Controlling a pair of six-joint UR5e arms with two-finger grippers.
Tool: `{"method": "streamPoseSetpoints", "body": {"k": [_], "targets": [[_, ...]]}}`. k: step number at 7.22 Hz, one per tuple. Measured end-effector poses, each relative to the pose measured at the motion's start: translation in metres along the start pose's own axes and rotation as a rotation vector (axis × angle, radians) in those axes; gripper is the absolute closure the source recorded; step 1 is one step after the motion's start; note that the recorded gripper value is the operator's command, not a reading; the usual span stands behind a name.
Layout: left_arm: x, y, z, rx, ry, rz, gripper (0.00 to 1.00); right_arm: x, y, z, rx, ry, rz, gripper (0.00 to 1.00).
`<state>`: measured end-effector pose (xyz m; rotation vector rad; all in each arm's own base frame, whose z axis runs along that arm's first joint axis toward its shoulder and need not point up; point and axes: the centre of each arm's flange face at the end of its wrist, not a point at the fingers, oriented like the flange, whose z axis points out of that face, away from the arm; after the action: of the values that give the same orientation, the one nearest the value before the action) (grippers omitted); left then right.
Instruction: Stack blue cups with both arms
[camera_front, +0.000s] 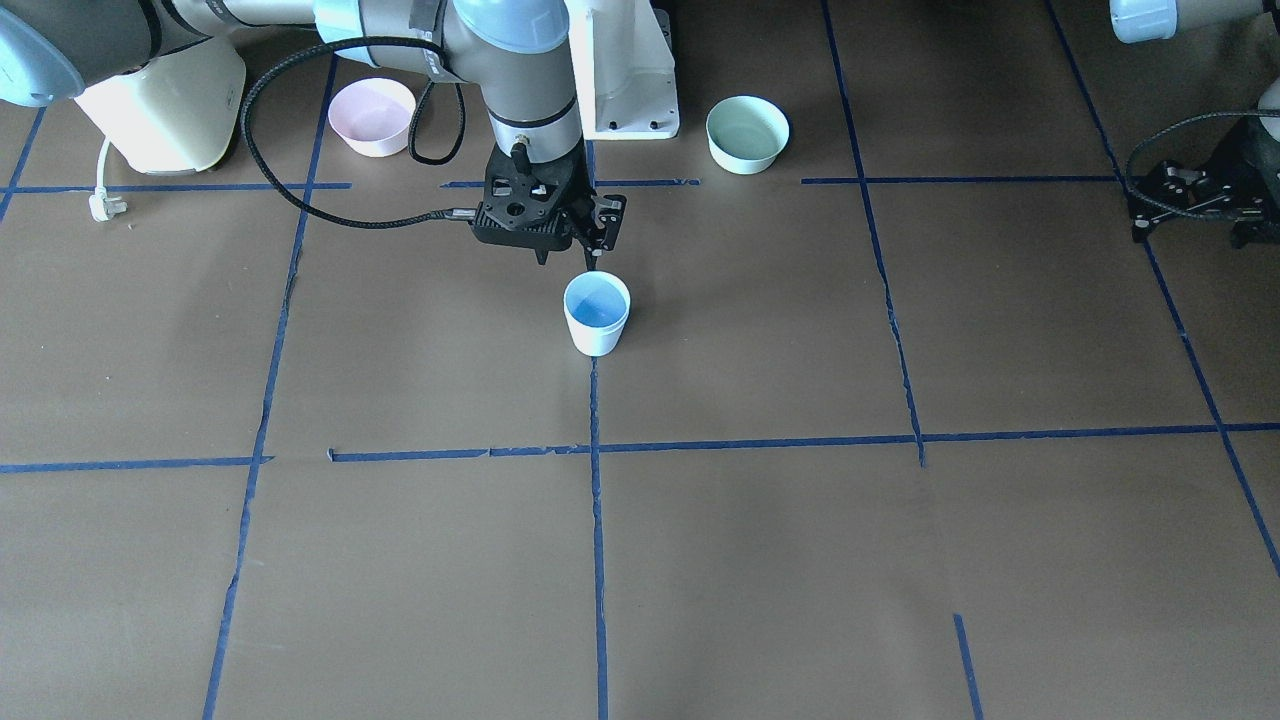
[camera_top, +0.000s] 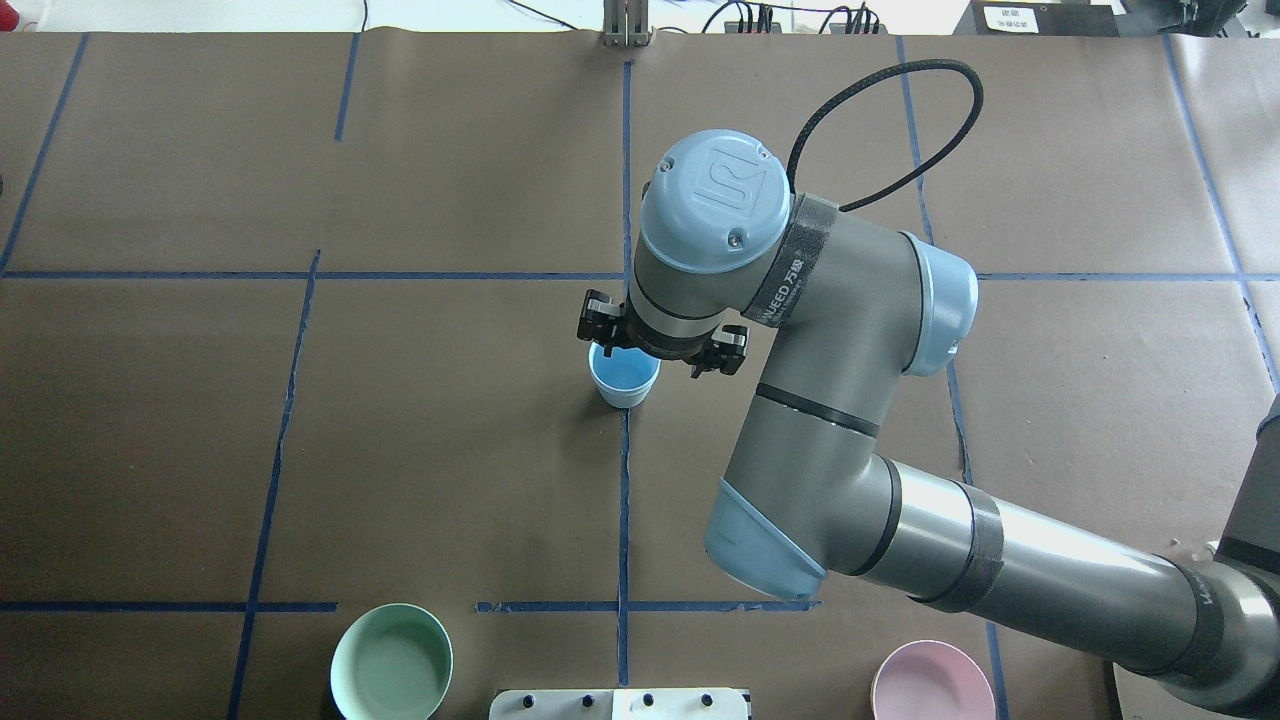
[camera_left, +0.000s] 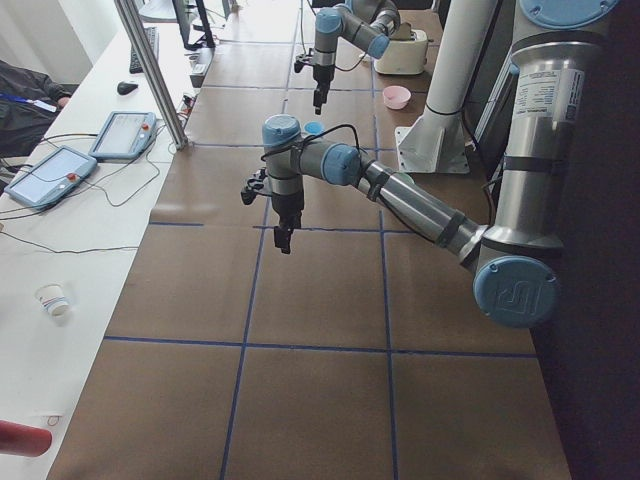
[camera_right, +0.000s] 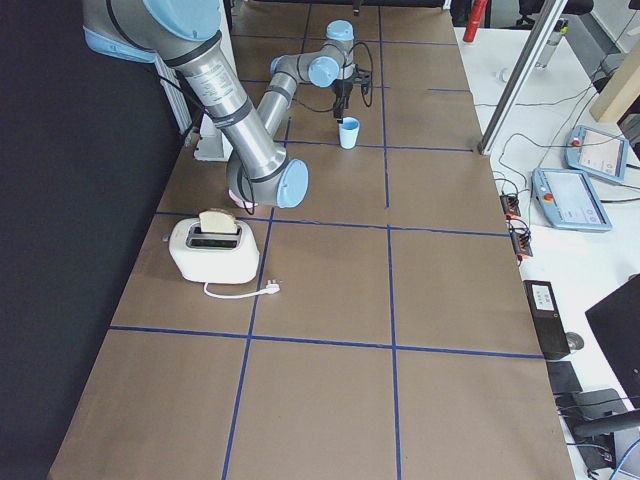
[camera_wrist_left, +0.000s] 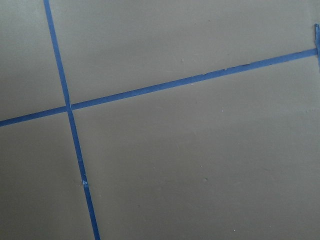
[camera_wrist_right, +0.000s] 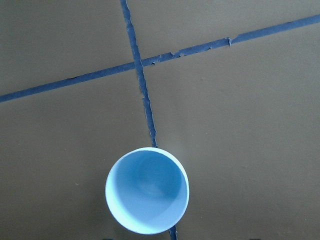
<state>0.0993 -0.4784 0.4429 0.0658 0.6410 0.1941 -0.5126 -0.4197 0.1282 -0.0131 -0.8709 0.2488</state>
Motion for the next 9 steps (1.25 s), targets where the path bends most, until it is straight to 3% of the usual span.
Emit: {"method": "streamPoseSetpoints", "body": {"k": [3, 5, 7, 9], "targets": [[0.001, 0.001, 0.0, -0.005, 0.014, 0.0, 0.0, 0.003, 0.0, -0.004, 0.003, -0.007, -0.003, 0.0], [-0.009, 0.001, -0.002, -0.001, 0.018, -0.014, 0.0, 0.03, -0.019, -0.025, 0.025, -0.024, -0.018, 0.0], [-0.036, 0.0, -0.005, -0.004, 0.053, -0.029, 0.0, 0.101, -0.069, -0.054, 0.037, -0.02, -0.106, 0.0], [-0.084, -0.001, -0.004, -0.006, 0.078, -0.025, 0.0, 0.197, -0.128, -0.072, 0.029, 0.021, -0.221, 0.0]]}}
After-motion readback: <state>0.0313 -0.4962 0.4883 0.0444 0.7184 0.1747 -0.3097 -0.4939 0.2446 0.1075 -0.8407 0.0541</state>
